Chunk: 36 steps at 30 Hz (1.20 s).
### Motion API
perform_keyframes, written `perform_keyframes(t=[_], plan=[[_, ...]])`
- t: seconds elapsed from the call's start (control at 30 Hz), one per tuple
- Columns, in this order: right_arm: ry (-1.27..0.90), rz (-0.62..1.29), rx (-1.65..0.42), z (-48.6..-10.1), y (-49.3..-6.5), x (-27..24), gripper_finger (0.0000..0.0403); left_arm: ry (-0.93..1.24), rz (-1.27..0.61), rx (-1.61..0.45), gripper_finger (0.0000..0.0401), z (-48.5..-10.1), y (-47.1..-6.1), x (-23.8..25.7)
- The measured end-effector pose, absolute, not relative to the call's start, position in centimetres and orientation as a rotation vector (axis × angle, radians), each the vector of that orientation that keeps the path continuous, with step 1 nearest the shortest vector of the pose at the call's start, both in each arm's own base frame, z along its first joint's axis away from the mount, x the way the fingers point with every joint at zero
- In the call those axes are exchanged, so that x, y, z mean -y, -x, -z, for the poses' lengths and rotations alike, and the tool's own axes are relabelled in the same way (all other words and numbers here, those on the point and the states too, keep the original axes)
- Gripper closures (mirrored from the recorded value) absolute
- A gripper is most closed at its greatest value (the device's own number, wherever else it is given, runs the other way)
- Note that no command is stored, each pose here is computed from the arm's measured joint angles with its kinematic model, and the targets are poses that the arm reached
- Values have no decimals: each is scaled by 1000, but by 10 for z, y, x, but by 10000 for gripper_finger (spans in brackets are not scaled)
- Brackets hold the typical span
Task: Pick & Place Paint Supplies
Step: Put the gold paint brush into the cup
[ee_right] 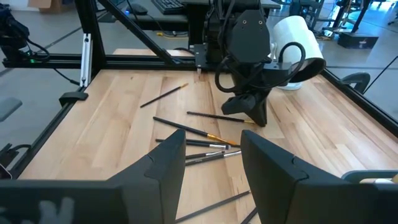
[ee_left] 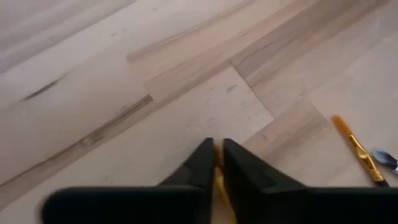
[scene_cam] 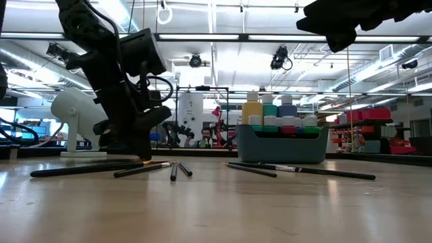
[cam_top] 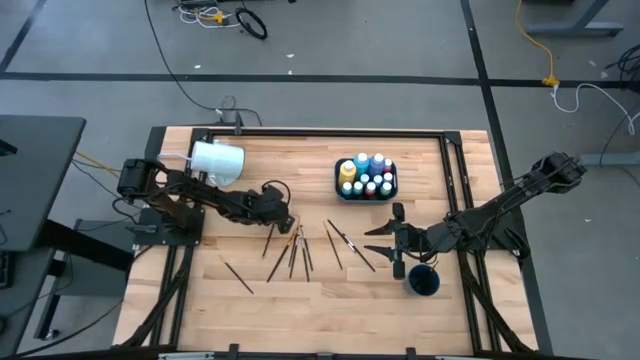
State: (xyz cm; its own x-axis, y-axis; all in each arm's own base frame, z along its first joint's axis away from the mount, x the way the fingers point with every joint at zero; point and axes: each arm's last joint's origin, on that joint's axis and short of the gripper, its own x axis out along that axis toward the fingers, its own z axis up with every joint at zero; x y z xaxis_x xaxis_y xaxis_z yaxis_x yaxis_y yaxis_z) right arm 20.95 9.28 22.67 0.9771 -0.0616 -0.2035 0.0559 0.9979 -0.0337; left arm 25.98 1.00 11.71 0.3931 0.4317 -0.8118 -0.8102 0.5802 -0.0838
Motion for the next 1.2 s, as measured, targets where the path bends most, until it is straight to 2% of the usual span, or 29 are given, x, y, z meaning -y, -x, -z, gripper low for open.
perform_keyframes(t=[0.07, 0.27, 0.4, 0.53, 0.67, 0.87, 1.07, 1.2], plan=[[28, 59, -206, -227, -210, -93, 245, 510, -824, -833, 390, -118, -261, -10], [50, 56, -207, -227, -210, -93, 245, 465, -732, -796, 394, -122, -268, -8], [53, 59, -205, -227, -210, -92, 245, 448, -642, -685, 395, -139, -277, -5], [40, 106, -189, -228, -212, -86, 245, 409, -479, -489, 396, -174, -287, 0], [18, 184, -151, -231, -217, -76, 245, 343, -237, -191, 396, -223, -290, 5], [15, 134, -28, -235, -235, -67, 245, 205, 94, 258, 397, -278, -284, 13], [52, 149, 167, -235, -256, -57, 245, 191, 117, 275, 398, -279, -284, 15], [87, 87, 190, -236, -275, -50, 245, 170, 115, 283, 398, -280, -284, 15]])
